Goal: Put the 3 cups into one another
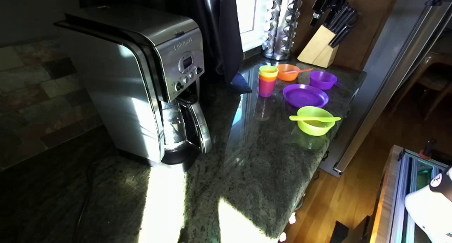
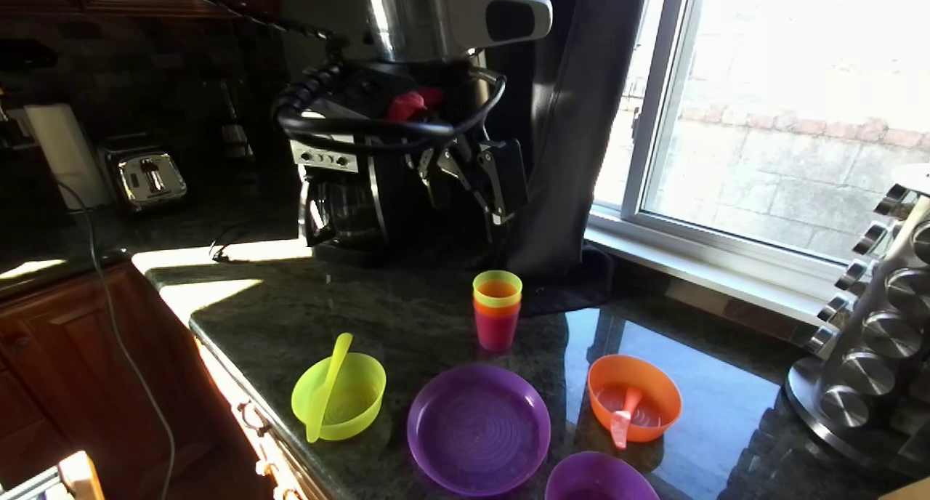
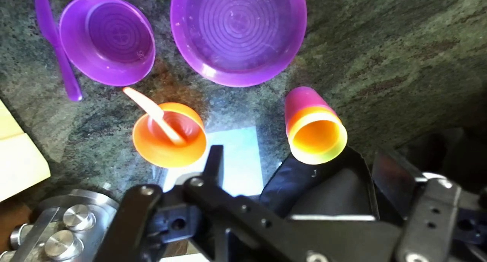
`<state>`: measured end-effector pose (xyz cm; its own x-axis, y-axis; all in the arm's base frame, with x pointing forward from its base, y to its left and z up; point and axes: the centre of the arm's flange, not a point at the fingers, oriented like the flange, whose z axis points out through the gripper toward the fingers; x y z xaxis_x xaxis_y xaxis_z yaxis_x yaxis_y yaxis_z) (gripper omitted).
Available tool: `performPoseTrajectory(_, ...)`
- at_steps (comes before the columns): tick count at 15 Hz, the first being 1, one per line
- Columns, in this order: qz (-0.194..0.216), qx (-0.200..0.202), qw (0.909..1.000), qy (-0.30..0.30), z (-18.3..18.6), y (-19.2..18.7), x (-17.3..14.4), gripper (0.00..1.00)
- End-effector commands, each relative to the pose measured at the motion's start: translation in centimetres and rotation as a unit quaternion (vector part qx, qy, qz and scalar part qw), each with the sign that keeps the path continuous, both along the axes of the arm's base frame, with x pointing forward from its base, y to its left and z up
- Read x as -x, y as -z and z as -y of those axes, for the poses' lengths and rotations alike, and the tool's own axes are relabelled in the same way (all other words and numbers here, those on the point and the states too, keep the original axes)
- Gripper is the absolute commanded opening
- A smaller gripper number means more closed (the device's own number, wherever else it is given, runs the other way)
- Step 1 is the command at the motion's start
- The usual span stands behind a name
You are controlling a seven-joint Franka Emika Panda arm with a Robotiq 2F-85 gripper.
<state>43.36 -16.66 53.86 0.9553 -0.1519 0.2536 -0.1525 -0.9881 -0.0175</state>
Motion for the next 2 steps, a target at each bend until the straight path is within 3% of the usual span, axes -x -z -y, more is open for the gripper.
performPoseTrajectory(1,0.001,0.0,1.0,0.001,-0.03,0.07,0.07,1.0)
performPoseTrajectory(2,0.001,0.0,1.0,0.001,-0.04,0.12,0.1,1.0)
